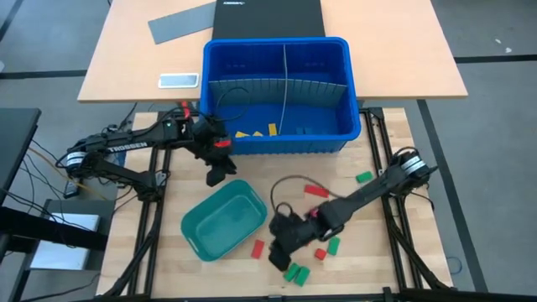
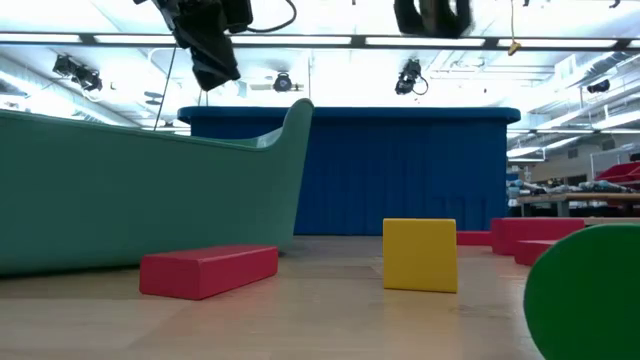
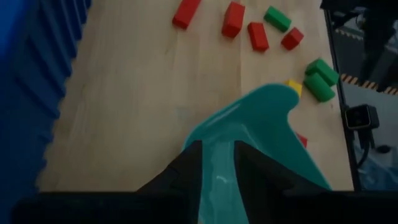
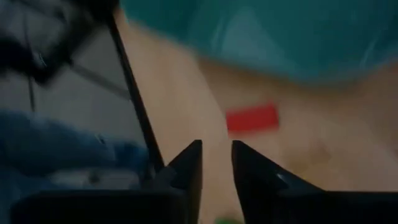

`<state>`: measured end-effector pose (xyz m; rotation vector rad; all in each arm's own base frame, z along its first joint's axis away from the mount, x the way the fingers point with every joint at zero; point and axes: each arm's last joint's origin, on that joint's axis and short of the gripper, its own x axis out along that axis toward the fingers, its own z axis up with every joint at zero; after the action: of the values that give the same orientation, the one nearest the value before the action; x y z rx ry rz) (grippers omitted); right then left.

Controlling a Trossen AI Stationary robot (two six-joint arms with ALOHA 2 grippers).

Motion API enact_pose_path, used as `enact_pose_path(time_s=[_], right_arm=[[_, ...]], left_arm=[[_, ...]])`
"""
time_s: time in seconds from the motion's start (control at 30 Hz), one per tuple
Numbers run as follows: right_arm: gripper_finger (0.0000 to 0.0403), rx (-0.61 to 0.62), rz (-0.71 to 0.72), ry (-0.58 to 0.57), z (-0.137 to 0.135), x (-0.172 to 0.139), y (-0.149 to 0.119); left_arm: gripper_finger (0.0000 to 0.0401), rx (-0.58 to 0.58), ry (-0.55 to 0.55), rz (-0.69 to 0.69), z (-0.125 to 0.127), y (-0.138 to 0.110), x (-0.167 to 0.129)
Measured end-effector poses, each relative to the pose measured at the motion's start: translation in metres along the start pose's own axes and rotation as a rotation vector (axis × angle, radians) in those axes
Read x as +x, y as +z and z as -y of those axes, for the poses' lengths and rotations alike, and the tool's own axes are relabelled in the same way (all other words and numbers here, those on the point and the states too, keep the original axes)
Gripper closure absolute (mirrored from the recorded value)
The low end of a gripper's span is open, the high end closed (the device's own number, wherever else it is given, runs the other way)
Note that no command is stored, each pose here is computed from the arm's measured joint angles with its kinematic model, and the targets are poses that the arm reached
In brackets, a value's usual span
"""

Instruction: Sort Items/Unsort Items

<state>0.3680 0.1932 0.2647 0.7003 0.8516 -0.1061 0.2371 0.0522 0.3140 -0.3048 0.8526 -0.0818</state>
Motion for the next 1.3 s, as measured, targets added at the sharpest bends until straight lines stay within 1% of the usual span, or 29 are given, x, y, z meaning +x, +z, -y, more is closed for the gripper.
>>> enact_pose_path(time_s=[0.07, 0.17, 0.23, 0.27, 0.4, 0.57, 0.63, 0.73, 0.8, 0.9, 1.03, 1.13, 1.23, 1.27, 1.3], right_arm=[[0.0288, -0.007, -0.087, -0.011, 0.001, 0.012, -0.014], [0.0249, -0.010, -0.190, -0.095, 0.008, 0.025, -0.030], [0.0223, -0.019, -0.238, -0.157, 0.015, 0.031, -0.037], [0.0211, -0.024, -0.251, -0.181, 0.018, 0.033, -0.039], [0.0171, -0.086, -0.262, -0.200, 0.023, 0.044, -0.039], [0.0152, -0.134, -0.258, -0.224, 0.029, 0.053, -0.038], [0.0151, -0.165, -0.262, -0.256, 0.034, 0.058, -0.040], [0.0153, -0.175, -0.288, -0.260, 0.040, 0.071, -0.041], [0.0154, -0.174, -0.319, -0.248, 0.043, 0.079, -0.044], [0.0155, -0.169, -0.332, -0.265, 0.048, 0.090, -0.048], [0.0165, -0.139, -0.341, -0.270, 0.050, 0.094, -0.049], [0.0200, -0.135, -0.343, -0.274, 0.050, 0.093, -0.049], [0.0264, -0.137, -0.353, -0.270, 0.046, 0.092, -0.044], [0.0275, -0.146, -0.352, -0.254, 0.043, 0.091, -0.041], [0.0275, -0.150, -0.351, -0.243, 0.040, 0.089, -0.037]], left_arm=[[0.0288, -0.005, 0.004, -0.023, 0.001, -0.002, 0.000], [0.0269, 0.000, 0.009, -0.035, 0.003, -0.003, 0.001], [0.0259, 0.006, 0.009, -0.034, 0.005, -0.003, 0.002], [0.0255, 0.009, 0.013, -0.036, 0.006, -0.003, 0.002], [0.0246, 0.017, 0.032, -0.037, 0.007, -0.003, 0.003], [0.0242, 0.017, 0.050, -0.037, 0.008, -0.004, 0.003], [0.0242, 0.015, 0.054, -0.037, 0.008, -0.004, 0.003], [0.0242, 0.007, 0.059, -0.032, 0.009, -0.003, 0.004], [0.0242, 0.006, 0.067, -0.028, 0.009, -0.003, 0.004], [0.0242, 0.007, 0.073, -0.028, 0.009, -0.003, 0.004], [0.0242, 0.007, 0.076, -0.029, 0.009, -0.003, 0.004], [0.0242, 0.006, 0.077, -0.030, 0.009, -0.003, 0.004], [0.0242, 0.006, 0.077, -0.030, 0.009, -0.003, 0.004], [0.0242, 0.006, 0.077, -0.030, 0.009, -0.003, 0.004], [0.0242, 0.006, 0.077, -0.030, 0.009, -0.003, 0.004]])
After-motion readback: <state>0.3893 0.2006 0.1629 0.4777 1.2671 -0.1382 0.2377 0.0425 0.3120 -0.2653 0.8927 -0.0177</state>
